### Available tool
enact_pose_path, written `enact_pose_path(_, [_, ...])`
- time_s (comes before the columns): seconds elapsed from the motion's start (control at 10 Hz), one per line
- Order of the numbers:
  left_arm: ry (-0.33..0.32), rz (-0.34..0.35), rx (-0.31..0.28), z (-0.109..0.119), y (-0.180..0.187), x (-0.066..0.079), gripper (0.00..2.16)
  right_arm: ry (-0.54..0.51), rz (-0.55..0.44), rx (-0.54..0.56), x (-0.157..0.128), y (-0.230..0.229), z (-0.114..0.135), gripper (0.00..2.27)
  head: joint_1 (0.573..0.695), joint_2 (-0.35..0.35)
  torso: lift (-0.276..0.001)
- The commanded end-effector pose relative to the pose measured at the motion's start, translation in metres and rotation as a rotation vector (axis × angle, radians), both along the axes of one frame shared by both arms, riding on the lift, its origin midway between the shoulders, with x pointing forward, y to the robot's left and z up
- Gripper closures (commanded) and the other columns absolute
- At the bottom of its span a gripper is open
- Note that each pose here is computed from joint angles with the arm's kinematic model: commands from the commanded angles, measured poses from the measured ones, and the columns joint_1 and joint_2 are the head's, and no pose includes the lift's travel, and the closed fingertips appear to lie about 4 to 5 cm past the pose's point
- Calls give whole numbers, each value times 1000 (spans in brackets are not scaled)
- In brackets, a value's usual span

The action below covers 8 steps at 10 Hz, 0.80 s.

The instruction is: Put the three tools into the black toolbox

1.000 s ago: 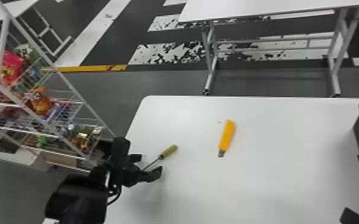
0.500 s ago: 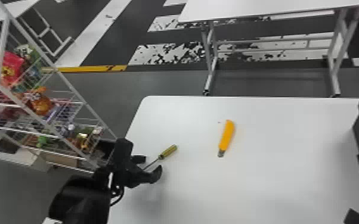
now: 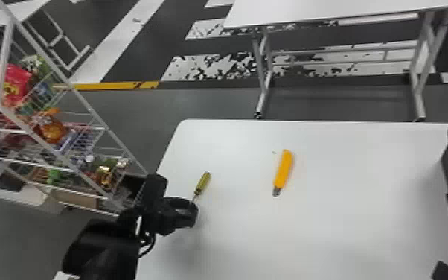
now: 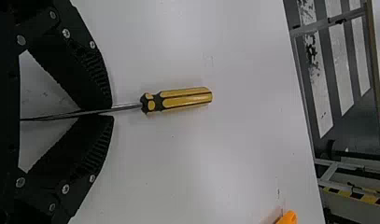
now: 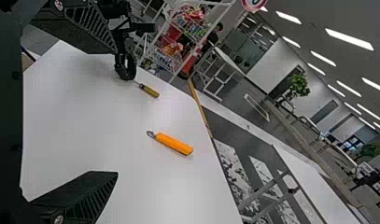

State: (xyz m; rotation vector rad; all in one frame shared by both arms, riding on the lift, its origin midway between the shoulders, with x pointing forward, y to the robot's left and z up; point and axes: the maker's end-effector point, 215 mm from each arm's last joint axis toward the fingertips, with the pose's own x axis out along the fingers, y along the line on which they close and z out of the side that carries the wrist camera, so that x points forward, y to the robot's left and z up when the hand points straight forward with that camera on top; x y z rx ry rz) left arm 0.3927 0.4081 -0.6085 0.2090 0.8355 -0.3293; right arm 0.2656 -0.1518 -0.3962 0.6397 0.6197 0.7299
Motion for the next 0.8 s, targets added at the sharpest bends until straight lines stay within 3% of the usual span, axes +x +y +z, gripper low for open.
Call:
enact_pose_path(0.0, [-3,4,9,-2,1,0,1308,2,-4,2,1,-1,-2,66,695,350,-51])
enact_pose_path(0.5, [-64,-12,3,9,-15,9,1376,3,-17,3,7,-4,-7,66,695,350,-51])
enact_pose_path(0.7, [-114,-19,-21,31,-31,15,1376,4,-20,-1,12,-4,-10,66,695,350,-51])
